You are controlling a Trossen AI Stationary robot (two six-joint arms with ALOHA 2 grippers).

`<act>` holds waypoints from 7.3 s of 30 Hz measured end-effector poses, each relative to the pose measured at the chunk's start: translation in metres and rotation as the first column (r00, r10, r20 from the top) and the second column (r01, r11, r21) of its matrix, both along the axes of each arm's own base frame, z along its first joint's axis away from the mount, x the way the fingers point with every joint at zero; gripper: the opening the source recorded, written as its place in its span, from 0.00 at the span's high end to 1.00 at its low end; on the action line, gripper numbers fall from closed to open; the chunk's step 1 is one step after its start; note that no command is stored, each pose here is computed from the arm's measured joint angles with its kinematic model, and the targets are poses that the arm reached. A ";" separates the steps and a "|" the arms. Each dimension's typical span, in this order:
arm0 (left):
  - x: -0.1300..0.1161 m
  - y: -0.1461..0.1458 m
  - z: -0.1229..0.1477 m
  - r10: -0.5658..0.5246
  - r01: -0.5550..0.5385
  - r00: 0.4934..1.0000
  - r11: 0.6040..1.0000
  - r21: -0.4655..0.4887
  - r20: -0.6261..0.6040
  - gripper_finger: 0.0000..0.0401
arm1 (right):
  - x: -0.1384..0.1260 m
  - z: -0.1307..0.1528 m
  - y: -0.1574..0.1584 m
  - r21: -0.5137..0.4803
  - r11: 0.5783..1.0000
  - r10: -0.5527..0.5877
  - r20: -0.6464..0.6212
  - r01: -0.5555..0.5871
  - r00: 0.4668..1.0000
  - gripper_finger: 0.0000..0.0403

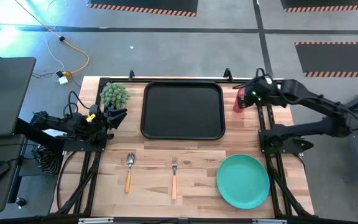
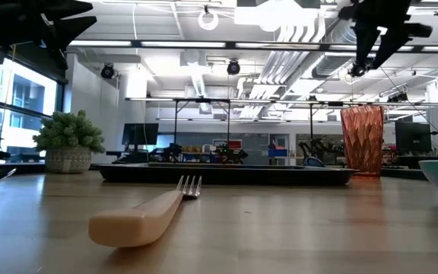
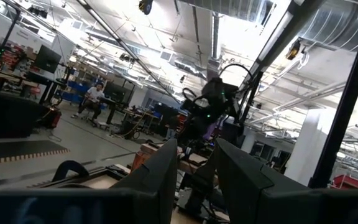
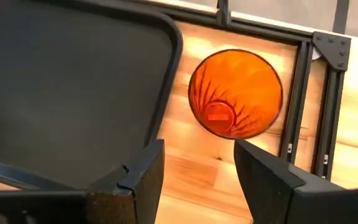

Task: Pick and place plate/cup/fork/spoon on tray
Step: Put the orange glass on the black table tray

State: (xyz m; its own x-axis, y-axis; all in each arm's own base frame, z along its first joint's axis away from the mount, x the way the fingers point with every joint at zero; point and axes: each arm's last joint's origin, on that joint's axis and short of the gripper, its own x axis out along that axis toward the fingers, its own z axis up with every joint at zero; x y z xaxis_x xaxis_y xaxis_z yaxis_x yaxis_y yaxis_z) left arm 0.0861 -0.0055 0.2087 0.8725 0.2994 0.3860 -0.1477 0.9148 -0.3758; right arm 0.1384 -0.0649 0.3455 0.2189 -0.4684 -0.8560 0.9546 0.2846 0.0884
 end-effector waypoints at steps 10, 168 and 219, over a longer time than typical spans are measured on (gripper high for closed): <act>0.003 -0.001 -0.008 -0.008 0.008 0.997 1.000 0.001 -0.083 0.75 | 0.027 -0.024 -0.038 0.127 0.989 0.088 -0.109 -0.074 0.990 0.54; 0.007 0.003 -0.036 0.112 -0.172 0.945 0.969 -0.178 -0.307 0.75 | 0.167 -0.054 -0.132 0.247 0.829 0.546 -0.171 -0.501 0.820 1.00; 0.007 0.003 -0.036 0.112 -0.172 0.945 0.970 -0.174 -0.308 0.75 | 0.183 -0.036 -0.126 0.168 0.802 0.597 -0.215 -0.573 0.773 0.72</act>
